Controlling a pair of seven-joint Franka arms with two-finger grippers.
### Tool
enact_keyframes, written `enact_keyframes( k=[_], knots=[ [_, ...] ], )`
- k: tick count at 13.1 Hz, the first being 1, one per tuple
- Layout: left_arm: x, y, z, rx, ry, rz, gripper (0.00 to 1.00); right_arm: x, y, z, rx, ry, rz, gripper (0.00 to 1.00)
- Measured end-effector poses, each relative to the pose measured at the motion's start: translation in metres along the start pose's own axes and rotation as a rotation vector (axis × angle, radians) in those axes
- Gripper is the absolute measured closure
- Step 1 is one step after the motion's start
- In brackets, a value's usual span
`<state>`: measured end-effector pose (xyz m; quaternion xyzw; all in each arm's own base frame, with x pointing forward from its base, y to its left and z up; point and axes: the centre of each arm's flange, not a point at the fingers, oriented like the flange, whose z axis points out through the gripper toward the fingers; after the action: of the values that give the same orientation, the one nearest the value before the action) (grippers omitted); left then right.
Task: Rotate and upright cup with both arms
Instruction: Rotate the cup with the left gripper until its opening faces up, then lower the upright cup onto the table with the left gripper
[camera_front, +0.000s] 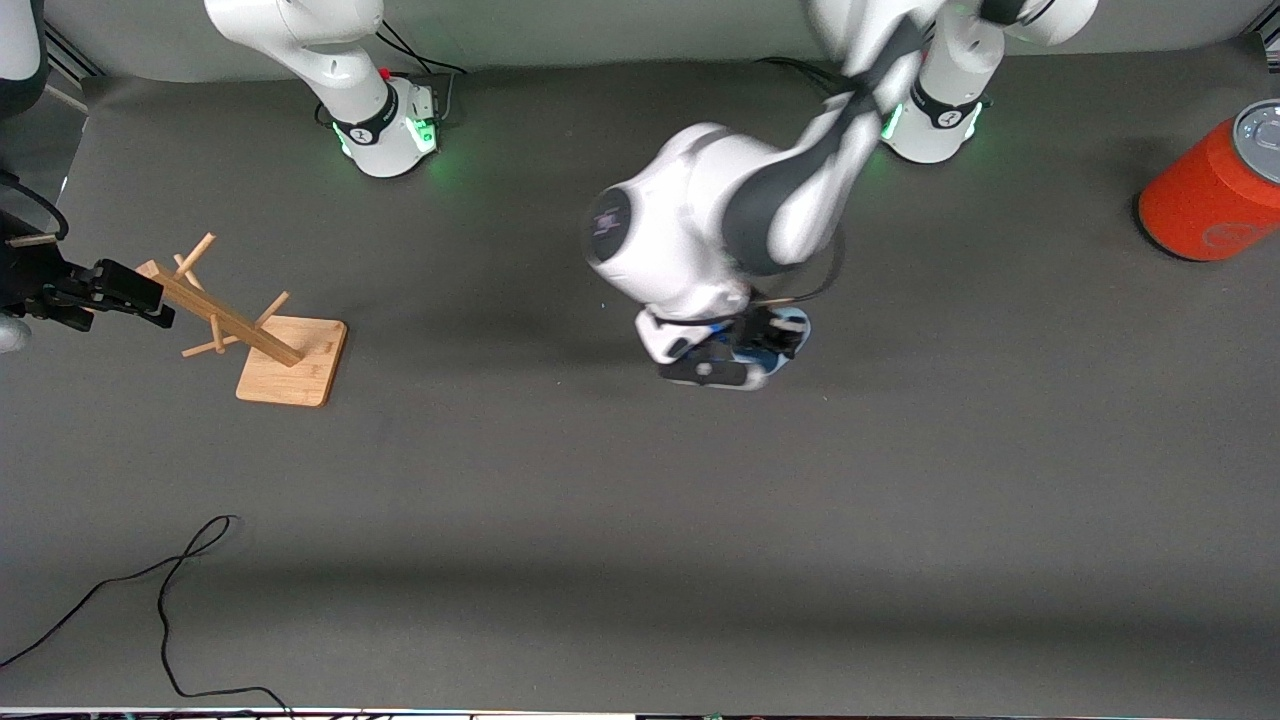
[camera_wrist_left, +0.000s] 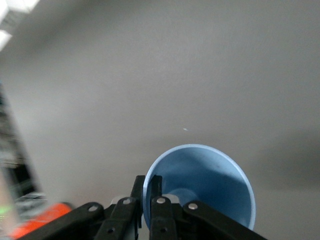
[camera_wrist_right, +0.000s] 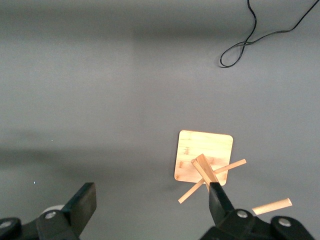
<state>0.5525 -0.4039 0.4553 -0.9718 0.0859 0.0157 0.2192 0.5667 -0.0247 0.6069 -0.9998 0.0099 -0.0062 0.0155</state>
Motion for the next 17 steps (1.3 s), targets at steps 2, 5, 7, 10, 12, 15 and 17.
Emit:
enact_keyframes(
  k=[2, 5, 7, 10, 12, 15, 17],
  knots=[
    [0.001, -0.077, -0.040, -0.137, 0.025, -0.104, 0.92, 0.000, 0.000, 0.000, 0.000, 0.000, 0.000, 0.00],
    [-0.011, -0.131, -0.073, -0.332, 0.065, -0.260, 0.92, 0.000, 0.000, 0.000, 0.000, 0.000, -0.001, 0.00],
    [-0.023, -0.152, -0.080, -0.414, 0.127, -0.347, 0.92, 0.000, 0.000, 0.000, 0.000, 0.000, -0.001, 0.00],
    [-0.051, -0.149, -0.042, -0.488, 0.216, -0.415, 0.92, 0.000, -0.001, 0.000, 0.000, -0.001, -0.003, 0.00],
    [-0.064, -0.129, 0.007, -0.507, 0.223, -0.443, 0.92, 0.000, -0.001, 0.001, -0.001, -0.002, -0.003, 0.00],
    [-0.068, -0.086, 0.072, -0.542, 0.227, -0.507, 0.92, 0.000, -0.001, 0.001, -0.001, -0.003, -0.004, 0.00],
    [-0.066, -0.053, 0.105, -0.533, 0.218, -0.541, 0.92, 0.000, -0.003, 0.002, -0.001, -0.004, -0.007, 0.00]
  ],
)
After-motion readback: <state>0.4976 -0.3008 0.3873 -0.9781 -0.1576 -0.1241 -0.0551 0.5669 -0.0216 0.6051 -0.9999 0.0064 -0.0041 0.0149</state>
